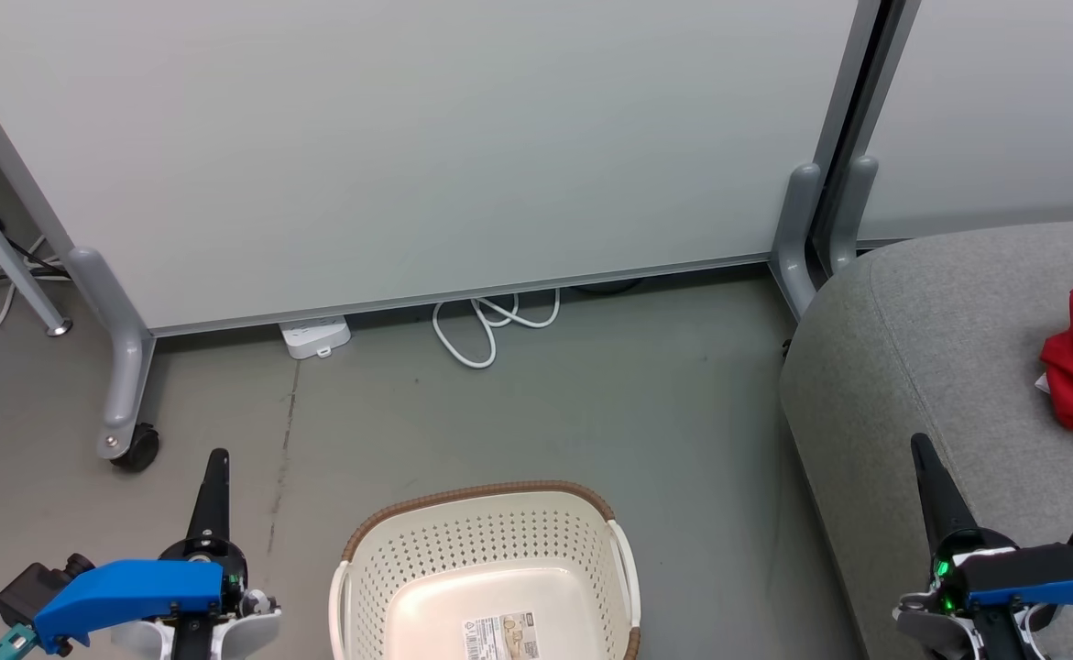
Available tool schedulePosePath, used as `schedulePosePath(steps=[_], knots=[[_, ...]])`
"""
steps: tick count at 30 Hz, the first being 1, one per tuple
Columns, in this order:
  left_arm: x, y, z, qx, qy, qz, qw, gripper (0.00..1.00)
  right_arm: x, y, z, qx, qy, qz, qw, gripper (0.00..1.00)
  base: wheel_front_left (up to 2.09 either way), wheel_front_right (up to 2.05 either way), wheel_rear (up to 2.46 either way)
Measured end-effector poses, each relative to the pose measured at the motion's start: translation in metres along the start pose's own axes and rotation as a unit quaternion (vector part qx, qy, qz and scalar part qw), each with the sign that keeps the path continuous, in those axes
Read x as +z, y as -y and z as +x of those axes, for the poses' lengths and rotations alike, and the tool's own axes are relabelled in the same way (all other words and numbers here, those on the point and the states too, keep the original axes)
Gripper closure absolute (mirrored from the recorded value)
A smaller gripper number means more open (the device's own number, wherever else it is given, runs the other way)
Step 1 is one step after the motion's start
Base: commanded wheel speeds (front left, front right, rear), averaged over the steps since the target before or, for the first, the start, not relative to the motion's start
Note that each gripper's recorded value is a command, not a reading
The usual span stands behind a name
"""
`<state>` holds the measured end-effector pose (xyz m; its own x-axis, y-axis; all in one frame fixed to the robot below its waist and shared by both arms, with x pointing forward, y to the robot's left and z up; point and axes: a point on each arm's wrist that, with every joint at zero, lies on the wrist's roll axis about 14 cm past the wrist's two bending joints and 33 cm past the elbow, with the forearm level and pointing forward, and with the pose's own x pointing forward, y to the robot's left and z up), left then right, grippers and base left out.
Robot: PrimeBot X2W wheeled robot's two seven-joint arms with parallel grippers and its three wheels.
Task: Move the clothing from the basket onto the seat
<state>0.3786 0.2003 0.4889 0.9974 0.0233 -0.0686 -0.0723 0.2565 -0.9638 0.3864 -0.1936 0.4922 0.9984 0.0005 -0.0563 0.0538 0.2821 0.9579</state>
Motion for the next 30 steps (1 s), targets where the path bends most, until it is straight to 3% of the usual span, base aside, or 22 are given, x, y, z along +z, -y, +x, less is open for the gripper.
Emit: schedulePosePath(steps=[30], knots=[[0.003,0.011,0.006,-0.021,-0.006,-0.110,0.994,1.00,0.008,-0.008,0.000,0.018,0.002,0.118,0.993,1.00,0.00,0.00,0.00]])
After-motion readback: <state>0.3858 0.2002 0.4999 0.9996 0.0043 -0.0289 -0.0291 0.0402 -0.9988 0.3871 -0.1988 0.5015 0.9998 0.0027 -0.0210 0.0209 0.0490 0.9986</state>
